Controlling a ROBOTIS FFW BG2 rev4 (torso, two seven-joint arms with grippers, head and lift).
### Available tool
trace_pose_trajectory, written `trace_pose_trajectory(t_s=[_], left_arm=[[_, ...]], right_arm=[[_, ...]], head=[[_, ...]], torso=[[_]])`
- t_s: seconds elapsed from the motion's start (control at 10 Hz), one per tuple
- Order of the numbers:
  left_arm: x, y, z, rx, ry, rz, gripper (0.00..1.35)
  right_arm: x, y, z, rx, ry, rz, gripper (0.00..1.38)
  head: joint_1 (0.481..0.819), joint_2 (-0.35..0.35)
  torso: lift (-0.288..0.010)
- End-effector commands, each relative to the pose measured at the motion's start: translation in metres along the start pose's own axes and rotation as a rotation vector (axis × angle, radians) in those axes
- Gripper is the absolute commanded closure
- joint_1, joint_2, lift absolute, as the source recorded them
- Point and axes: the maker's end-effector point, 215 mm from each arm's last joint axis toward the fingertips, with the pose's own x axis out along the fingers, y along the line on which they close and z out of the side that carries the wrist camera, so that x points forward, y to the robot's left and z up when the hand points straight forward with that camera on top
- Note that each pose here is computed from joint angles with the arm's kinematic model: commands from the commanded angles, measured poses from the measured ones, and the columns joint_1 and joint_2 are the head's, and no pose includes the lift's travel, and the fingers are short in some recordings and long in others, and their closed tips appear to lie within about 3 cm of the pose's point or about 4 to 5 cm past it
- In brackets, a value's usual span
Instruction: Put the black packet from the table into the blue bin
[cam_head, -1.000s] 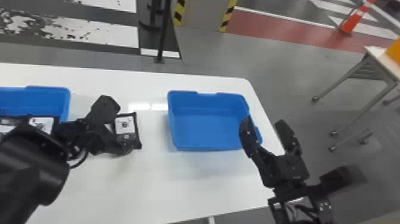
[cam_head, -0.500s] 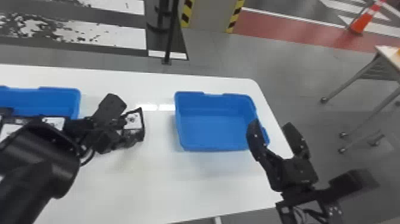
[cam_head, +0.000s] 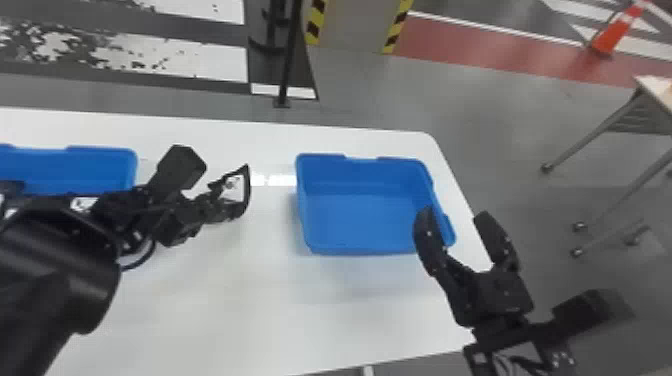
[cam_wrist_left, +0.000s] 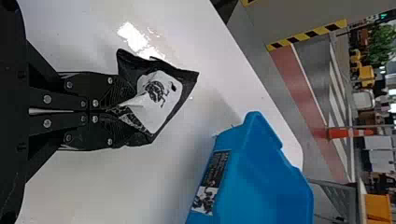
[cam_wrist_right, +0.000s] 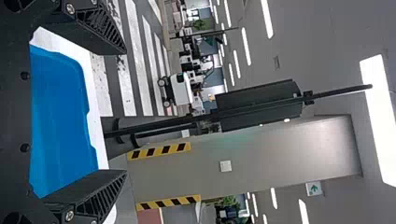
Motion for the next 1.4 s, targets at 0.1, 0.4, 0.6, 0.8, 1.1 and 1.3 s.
trace_pose_trajectory(t_s=[0.1, 0.4, 0.6, 0.8, 1.1, 1.3], left_arm=[[-0.053, 0.014, 0.056, -0.050, -0.135, 0.051, 1.22], [-0.148, 0.077, 0.040, -0.065, -0.128, 0.249, 1.22], [-0.191, 0.132, -0.016, -0.082, -0.012, 0.398, 1.22], [-0.213, 0.160, -0.070, -0.091, 0.118, 0.490, 1.22], [-0.223, 0.164, -0.107, -0.135, 0.199, 0.514, 1.01], [-0.211, 0.152, -0.098, -0.150, 0.171, 0.474, 0.31]], right_arm=[[-0.004, -0.001, -0.004, 0.002, 0.012, -0.003, 0.10], [-0.008, -0.003, -0.004, 0.002, 0.018, -0.008, 0.10], [-0.008, -0.002, -0.004, 0.006, 0.017, -0.007, 0.10], [-0.007, -0.002, -0.004, 0.006, 0.015, -0.007, 0.10], [-0.008, -0.003, -0.005, 0.008, 0.019, -0.008, 0.10], [-0.008, -0.003, -0.005, 0.008, 0.019, -0.008, 0.10]], head=[[0.695, -0.304], [0.695, -0.258], [0.695, -0.184], [0.695, -0.059], [0.695, 0.034], [0.695, 0.042]], torso=[[-0.110], [-0.110], [-0.110], [-0.110], [-0.110], [-0.110]])
